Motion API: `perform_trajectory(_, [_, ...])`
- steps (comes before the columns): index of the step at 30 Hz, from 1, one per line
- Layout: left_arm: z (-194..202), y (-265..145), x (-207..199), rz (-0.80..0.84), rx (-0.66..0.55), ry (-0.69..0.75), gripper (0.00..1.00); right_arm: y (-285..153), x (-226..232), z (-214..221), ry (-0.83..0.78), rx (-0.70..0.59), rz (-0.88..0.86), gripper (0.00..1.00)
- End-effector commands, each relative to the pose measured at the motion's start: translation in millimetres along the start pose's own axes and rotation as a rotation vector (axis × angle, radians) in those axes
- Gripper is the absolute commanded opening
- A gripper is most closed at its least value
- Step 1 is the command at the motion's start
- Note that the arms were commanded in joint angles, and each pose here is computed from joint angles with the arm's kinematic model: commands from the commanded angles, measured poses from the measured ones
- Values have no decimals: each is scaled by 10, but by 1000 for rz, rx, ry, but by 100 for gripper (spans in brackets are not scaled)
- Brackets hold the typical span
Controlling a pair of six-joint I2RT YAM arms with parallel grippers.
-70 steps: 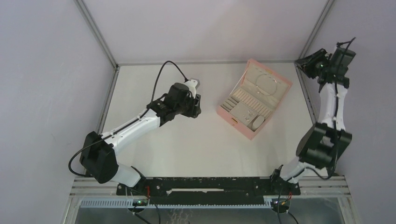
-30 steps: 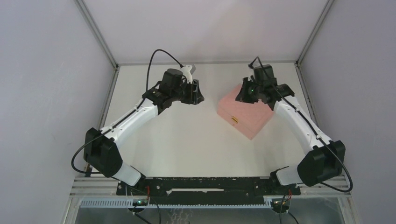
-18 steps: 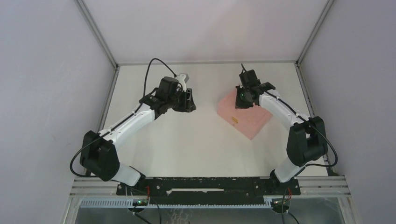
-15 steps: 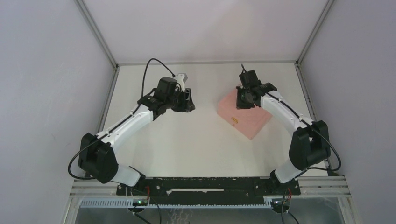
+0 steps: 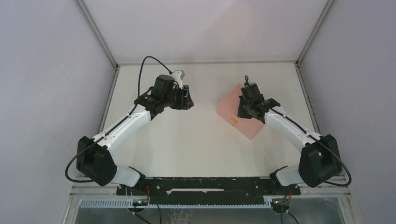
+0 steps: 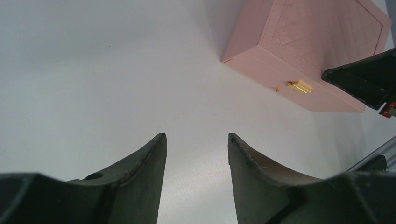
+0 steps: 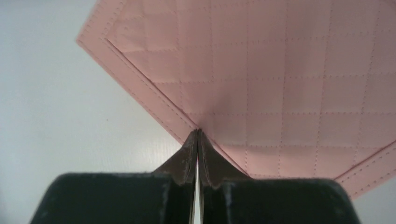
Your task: Organize the mixed jewelry
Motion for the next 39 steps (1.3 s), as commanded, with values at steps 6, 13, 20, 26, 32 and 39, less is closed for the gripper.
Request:
perform_trajectory(6, [-231,-137,-123,40,-74,-6,56,-605,25,-251,12,-153,-22,10])
perform_trajectory(13, [-437,-412,-221,35,-145,18,56,-1257,-124,-552,47,-383,25,22])
perform_trajectory(20, [-755,-922,-347,29,-288,30,59,-1391,-245,-503,79,-400,52,29])
perform_trajectory(26, [-992,-1413,-328,-103,-457,5,63,-1997,-448,-667,187,-704,118,93])
perform_trajectory(32, [-1094,-1799,-244,-210,-625,-6,72,-2703,-837,-649,355,-1072,309,100])
perform_trajectory(39, [-1021,-1948,-206,-199,-683,22,84,-2794,-1060,-578,410,-1160,418,100])
Point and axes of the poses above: each gripper's point midway between its finger pads, its own y axis out along the fingers, its own x axis along the line the jaws close on, z = x × y, the point moved 8 cm from there along -y, back along the fingers, and after that the axes turned 7 degrees about -y, right-handed, at the moved point
